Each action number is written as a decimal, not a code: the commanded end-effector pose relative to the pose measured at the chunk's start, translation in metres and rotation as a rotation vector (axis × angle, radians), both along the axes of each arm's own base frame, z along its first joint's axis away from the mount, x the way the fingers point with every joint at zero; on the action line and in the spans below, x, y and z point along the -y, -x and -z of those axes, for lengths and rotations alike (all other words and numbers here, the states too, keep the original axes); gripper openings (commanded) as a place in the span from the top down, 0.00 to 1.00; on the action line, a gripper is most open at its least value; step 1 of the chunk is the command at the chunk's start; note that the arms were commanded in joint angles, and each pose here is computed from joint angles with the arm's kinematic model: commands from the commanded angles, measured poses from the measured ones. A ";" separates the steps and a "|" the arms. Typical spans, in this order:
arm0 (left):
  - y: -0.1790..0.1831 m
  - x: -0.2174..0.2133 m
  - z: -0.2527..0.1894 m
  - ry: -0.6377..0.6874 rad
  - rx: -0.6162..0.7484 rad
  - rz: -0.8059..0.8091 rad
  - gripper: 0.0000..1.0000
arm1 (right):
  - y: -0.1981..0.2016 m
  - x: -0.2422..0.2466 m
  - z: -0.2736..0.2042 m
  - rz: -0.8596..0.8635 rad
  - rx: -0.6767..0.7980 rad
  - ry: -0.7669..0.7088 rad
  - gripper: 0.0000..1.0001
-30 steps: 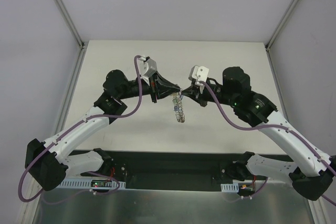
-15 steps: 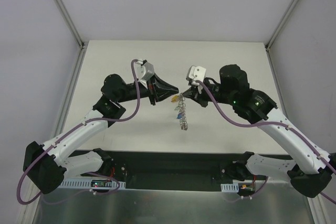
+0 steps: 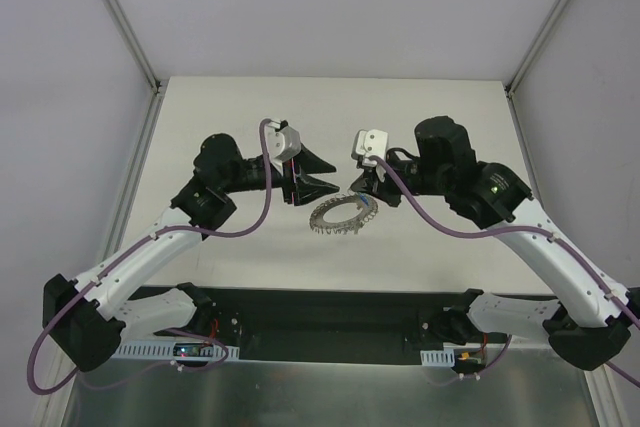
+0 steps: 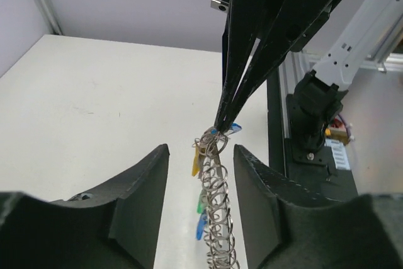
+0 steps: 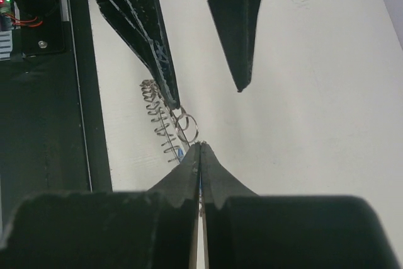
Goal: Put the keys on the keyring
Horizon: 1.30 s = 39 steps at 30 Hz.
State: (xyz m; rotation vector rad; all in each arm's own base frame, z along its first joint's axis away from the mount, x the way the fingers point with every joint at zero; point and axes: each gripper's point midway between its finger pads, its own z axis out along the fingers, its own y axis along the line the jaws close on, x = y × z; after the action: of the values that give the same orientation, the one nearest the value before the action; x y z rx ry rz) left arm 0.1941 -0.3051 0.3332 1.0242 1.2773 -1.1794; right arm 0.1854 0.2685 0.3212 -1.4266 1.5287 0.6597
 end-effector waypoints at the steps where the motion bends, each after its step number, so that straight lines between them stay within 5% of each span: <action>1: 0.015 0.001 -0.012 -0.057 0.121 0.160 0.52 | 0.011 -0.001 -0.029 -0.067 0.053 -0.047 0.99; 5: 0.022 0.007 -0.014 -0.071 0.143 0.270 0.48 | 0.016 0.000 -0.028 -0.080 0.039 -0.039 0.99; 12: 0.025 0.017 0.001 -0.102 0.090 0.407 0.56 | 0.021 -0.001 -0.030 -0.100 0.030 -0.044 0.99; 24: 0.027 0.021 0.010 -0.115 0.015 0.449 0.79 | 0.020 -0.003 -0.028 -0.091 0.031 -0.037 0.99; 39: 0.039 0.022 0.018 -0.125 -0.039 0.483 0.78 | 0.018 -0.009 -0.027 -0.084 0.029 -0.038 0.99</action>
State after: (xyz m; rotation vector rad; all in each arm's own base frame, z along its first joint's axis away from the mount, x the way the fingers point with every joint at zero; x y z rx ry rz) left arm 0.1681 -0.3284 0.3052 1.4256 1.2412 -1.4568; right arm 0.1650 0.2691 0.3156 -1.5134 1.5448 0.7144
